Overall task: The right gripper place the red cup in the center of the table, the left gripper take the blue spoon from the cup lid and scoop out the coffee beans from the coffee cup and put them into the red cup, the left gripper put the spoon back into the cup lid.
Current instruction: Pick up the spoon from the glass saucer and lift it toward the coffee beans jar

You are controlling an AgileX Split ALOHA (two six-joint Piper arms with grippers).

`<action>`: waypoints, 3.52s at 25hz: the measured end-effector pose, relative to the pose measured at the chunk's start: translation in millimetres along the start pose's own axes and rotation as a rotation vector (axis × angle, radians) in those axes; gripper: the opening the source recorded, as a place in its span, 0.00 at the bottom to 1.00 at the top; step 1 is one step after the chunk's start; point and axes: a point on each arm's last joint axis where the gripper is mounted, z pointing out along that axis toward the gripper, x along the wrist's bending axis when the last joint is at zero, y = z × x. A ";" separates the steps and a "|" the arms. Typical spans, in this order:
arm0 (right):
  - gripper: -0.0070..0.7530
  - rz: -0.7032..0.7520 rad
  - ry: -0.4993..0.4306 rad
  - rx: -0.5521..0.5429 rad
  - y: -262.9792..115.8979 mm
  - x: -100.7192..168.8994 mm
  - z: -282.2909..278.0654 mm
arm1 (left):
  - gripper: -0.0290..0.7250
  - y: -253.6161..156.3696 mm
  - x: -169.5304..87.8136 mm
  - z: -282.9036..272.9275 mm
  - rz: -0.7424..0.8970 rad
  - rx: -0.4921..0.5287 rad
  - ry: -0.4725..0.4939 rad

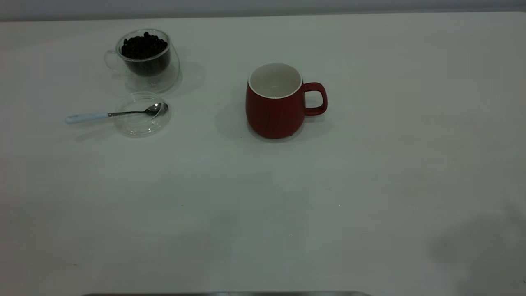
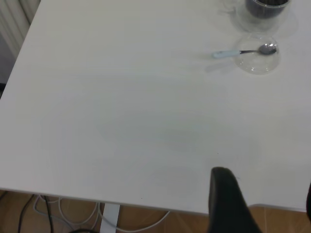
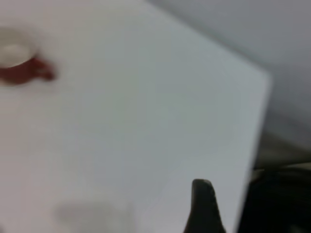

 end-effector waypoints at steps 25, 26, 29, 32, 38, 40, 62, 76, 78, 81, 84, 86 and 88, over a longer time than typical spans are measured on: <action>0.77 0.050 0.278 -0.132 -201.1 38.2 19.7 | 0.63 0.0 0.0 0.0 0.000 0.000 0.000; 0.77 0.052 0.278 -0.142 -202.5 37.9 18.8 | 0.63 0.0 0.0 0.0 0.000 0.000 0.000; 0.77 0.056 0.277 -0.163 -204.5 37.2 16.7 | 0.63 0.0 0.0 0.0 0.000 0.000 0.000; 0.77 0.056 0.276 -0.163 -204.5 37.1 16.7 | 0.63 0.0 0.0 0.0 0.000 0.000 0.000; 0.78 0.214 0.126 -0.134 -206.3 33.9 16.3 | 0.63 0.0 0.0 0.0 0.000 0.000 0.000; 0.78 0.299 0.038 -0.129 -208.7 32.4 14.9 | 0.63 0.0 0.0 0.0 0.000 0.000 0.000; 0.76 0.614 -0.356 -0.182 -223.8 38.9 -0.7 | 0.63 0.0 0.0 0.0 0.000 0.000 0.000; 0.76 0.614 -0.356 -0.182 -223.8 39.0 -0.6 | 0.63 0.5 1.1 0.6 0.047 0.002 -0.059; 0.76 0.614 -0.356 -0.182 -223.8 39.0 -0.6 | 0.63 1.3 1.4 0.5 0.060 -0.003 -0.076; 0.76 0.614 -0.356 -0.182 -223.8 39.0 -0.6 | 0.63 9.9 1.1 -6.0 0.065 -0.029 -0.088; 0.76 0.615 -0.356 -0.182 -223.8 39.0 -0.6 | 0.63 26.8 -0.5 -13.6 0.065 -0.035 -0.090; 0.76 0.615 -0.357 -0.182 -223.8 39.0 -0.6 | 0.63 39.5 -2.1 -16.9 0.067 -0.031 -0.091; 0.76 0.615 -0.357 -0.182 -223.8 39.0 -0.6 | 0.63 52.7 -5.3 -15.3 0.067 -0.025 -0.098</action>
